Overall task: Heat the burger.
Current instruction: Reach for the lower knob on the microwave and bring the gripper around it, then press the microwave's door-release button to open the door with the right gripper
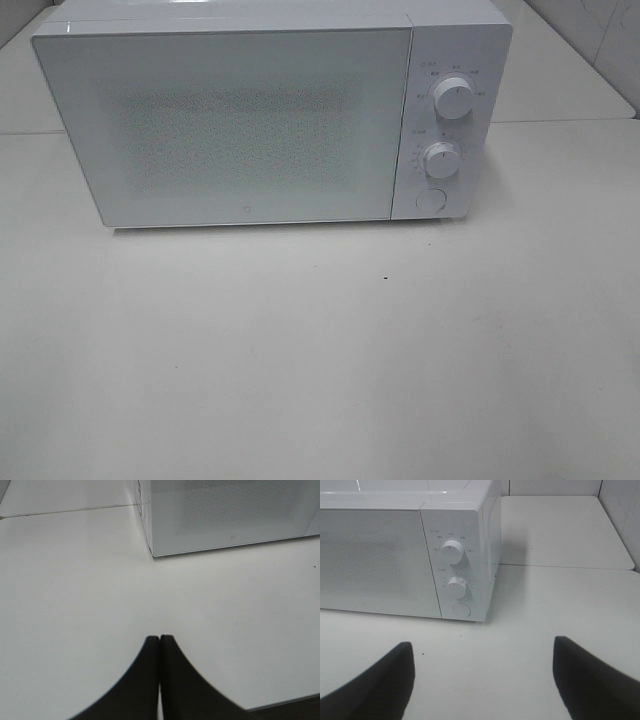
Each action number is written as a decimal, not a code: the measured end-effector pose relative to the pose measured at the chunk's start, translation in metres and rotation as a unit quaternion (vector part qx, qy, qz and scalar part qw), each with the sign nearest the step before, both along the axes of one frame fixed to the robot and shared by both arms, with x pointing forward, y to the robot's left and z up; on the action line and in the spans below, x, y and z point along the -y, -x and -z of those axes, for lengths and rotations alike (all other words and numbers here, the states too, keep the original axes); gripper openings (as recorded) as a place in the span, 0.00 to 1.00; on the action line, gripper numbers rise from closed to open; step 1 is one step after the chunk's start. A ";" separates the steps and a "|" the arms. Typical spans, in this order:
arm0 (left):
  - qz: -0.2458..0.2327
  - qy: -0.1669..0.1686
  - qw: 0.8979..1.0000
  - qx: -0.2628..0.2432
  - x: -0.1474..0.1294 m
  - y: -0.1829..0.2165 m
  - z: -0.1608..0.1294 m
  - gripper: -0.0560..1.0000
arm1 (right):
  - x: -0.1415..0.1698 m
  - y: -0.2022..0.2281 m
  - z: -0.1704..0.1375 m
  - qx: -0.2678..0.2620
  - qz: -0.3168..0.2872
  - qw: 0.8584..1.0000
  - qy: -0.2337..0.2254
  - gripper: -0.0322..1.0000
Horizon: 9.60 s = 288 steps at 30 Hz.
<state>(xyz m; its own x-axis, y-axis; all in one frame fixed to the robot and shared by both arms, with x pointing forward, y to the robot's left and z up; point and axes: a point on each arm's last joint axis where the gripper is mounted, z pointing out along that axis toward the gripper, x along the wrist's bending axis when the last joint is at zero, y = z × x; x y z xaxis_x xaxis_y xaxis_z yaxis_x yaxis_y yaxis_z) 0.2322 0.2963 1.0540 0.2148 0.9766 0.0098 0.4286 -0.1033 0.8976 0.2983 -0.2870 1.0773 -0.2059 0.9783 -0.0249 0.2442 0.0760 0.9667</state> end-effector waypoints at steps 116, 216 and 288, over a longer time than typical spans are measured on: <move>-0.001 0.001 1.000 0.000 0.000 0.000 0.000 0.05 | -0.117 -0.255 0.187 0.054 -0.001 0.998 0.030 0.55; -0.001 0.002 1.000 0.000 0.000 0.000 0.000 0.05 | -0.128 -0.195 0.113 -0.111 -0.153 0.976 -0.109 0.63; -0.001 0.002 1.000 0.000 0.000 0.000 0.000 0.05 | 0.009 -0.007 0.002 -0.317 0.100 0.943 -0.004 0.57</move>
